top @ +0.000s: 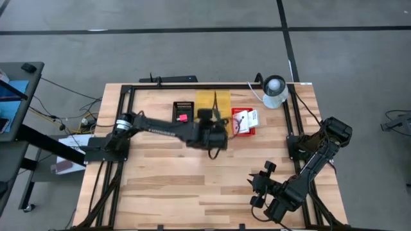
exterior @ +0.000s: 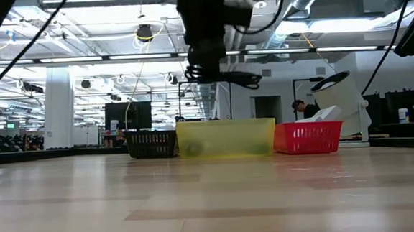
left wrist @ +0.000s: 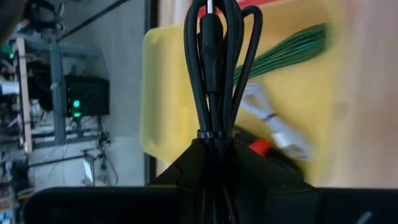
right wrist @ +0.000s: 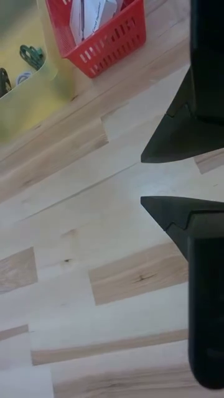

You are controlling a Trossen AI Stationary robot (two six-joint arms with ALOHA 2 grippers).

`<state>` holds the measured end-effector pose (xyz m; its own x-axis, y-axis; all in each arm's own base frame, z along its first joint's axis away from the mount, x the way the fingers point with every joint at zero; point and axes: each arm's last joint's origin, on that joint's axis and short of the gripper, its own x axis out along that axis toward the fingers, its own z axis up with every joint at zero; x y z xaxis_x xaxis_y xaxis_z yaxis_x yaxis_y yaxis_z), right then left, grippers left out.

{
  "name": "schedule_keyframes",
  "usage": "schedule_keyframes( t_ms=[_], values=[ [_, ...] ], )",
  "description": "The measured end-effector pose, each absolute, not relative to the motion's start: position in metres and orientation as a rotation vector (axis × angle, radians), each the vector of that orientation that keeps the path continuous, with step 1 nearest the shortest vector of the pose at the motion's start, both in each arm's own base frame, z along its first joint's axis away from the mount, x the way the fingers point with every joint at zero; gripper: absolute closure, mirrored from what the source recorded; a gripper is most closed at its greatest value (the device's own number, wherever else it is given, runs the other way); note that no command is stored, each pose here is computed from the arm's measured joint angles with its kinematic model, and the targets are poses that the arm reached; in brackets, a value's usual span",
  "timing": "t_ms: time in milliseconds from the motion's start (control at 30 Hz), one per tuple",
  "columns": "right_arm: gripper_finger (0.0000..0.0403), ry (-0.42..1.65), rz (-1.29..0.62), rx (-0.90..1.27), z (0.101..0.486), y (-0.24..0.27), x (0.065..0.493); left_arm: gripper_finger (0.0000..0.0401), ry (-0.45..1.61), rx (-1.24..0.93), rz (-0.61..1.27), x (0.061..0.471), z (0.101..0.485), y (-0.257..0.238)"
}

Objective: Pick and place items into bin
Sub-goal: Put the black USB cable into the yellow bin

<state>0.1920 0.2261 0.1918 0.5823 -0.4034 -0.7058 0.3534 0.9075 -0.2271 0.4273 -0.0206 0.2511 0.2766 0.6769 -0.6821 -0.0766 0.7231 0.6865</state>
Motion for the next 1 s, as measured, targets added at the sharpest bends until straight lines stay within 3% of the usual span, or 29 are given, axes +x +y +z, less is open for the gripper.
schedule_keyframes(
  t_ms=[167, 367, 700, 1000],
  values=[
    [0.0310, 0.840, -0.442, -0.065, 0.192, 0.226, 0.192, 0.0353, 1.222, 0.549, 0.580, 0.430, 0.251, 0.021],
    [0.0310, 0.842, -0.441, -0.068, 0.192, 0.226, 0.192, 0.0353, 1.160, 0.457, 0.491, 0.439, 0.253, 0.050],
    [0.0310, 0.843, -0.439, -0.071, 0.192, 0.226, 0.192, 0.0351, 1.127, 0.454, 0.480, 0.442, 0.255, 0.057],
    [0.0310, 0.843, -0.439, -0.071, 0.192, 0.226, 0.192, 0.0314, 1.120, 0.436, 0.502, 0.442, 0.255, 0.057]
  ],
)
